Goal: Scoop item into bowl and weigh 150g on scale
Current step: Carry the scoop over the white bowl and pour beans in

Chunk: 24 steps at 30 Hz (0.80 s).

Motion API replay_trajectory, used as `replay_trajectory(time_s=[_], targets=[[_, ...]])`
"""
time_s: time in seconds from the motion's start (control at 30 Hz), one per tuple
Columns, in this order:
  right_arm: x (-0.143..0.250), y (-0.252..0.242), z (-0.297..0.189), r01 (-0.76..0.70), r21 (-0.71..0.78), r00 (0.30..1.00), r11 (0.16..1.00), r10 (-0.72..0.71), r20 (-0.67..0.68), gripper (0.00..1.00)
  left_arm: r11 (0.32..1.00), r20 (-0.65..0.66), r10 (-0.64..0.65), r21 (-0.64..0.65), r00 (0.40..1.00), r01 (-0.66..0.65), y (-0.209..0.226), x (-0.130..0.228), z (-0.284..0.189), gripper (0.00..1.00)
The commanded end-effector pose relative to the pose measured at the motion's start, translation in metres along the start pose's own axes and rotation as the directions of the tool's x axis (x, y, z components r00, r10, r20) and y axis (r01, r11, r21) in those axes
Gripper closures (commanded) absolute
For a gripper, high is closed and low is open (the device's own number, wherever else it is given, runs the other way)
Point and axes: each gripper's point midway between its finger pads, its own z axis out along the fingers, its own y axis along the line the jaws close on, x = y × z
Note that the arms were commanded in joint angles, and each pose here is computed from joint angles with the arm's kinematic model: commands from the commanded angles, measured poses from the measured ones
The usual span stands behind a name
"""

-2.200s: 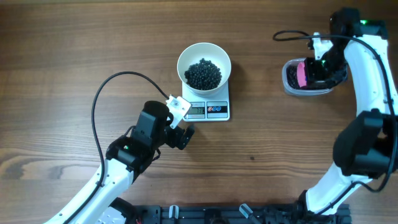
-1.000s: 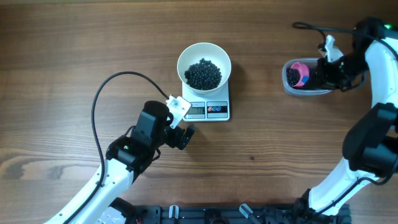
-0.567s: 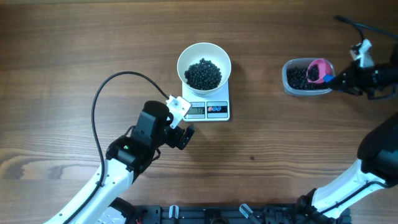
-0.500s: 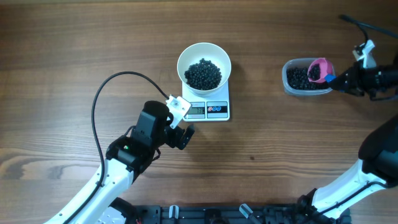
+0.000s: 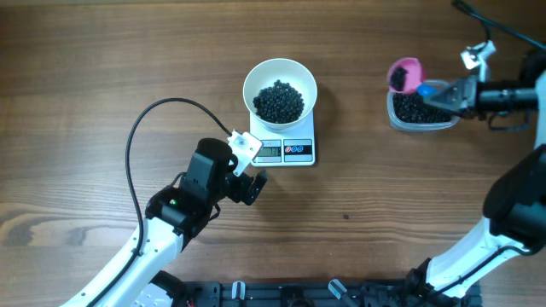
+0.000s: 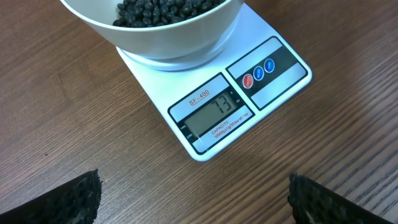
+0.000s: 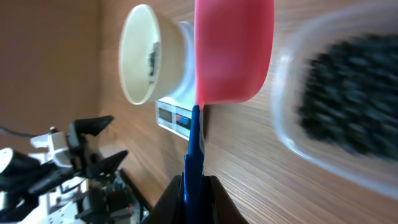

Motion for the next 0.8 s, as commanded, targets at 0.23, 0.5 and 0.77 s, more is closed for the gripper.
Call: replay_trajectory(time_s=[0.23, 0.5, 0.77], targets=[[-0.021, 0.071, 0.066, 0.103, -0.101, 0.991, 0.989, -0.111, -0.072, 0.96, 1.000, -0.005, -0.002, -0.012, 1.000, 0.002, 0.004, 0.002, 0.000, 0.00], [-0.019, 0.110, 0.114, 0.231, 0.052, 0.957, 0.972, -0.217, -0.194, 0.96, 1.000, -0.005, -0.002, -0.012, 1.000, 0.002, 0.004, 0.002, 0.000, 0.00], [-0.016, 0.112, 0.145, 0.414, 0.420, 0.902, 0.808, -0.302, -0.309, 0.96, 1.000, -0.005, -0.002, -0.012, 1.000, 0.002, 0.004, 0.002, 0.000, 0.00]])
